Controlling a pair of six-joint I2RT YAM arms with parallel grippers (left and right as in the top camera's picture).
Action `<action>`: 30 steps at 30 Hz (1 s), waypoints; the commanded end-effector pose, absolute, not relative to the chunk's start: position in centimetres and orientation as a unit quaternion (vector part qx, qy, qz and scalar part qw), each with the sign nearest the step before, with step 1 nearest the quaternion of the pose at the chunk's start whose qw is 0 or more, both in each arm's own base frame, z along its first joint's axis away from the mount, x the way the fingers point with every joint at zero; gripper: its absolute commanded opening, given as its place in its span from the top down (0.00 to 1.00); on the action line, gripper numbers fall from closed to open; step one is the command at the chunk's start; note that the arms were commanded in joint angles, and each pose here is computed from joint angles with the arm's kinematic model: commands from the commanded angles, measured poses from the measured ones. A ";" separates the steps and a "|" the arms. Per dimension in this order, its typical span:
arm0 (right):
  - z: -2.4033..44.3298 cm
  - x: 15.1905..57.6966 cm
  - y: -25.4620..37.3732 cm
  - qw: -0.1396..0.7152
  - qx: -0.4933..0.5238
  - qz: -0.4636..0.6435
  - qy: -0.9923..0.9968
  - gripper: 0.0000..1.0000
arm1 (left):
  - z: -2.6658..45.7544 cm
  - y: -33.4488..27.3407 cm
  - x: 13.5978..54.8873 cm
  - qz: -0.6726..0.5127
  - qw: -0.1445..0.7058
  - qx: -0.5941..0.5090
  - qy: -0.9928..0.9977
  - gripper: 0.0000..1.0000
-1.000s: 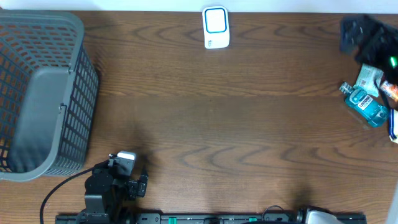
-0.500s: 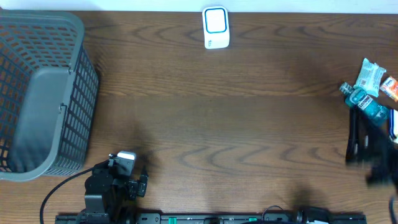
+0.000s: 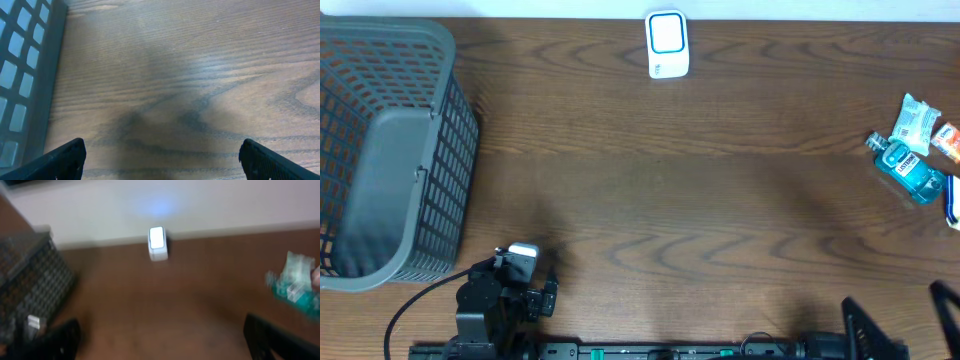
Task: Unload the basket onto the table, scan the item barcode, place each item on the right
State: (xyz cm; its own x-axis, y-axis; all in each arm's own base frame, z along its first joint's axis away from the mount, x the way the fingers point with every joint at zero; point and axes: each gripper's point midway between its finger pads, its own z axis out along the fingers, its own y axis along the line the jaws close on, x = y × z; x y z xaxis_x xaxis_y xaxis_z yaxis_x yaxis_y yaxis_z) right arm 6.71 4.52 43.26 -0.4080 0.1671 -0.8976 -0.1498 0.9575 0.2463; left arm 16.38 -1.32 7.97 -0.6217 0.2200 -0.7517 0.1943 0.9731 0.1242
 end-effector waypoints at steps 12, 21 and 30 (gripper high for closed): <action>41.7 6.5 3.4 0.526 0.006 0.112 0.843 0.01 | 6.9 -1.3 15.9 0.013 0.402 0.114 0.909 0.02; 42.9 8.0 3.0 0.641 -0.011 0.100 0.761 0.01 | 6.9 -1.3 15.9 0.013 0.402 0.114 0.909 0.02; 41.1 11.0 3.5 0.734 -0.041 0.113 0.669 0.01 | 6.9 -1.3 15.9 0.013 0.402 0.114 0.909 0.02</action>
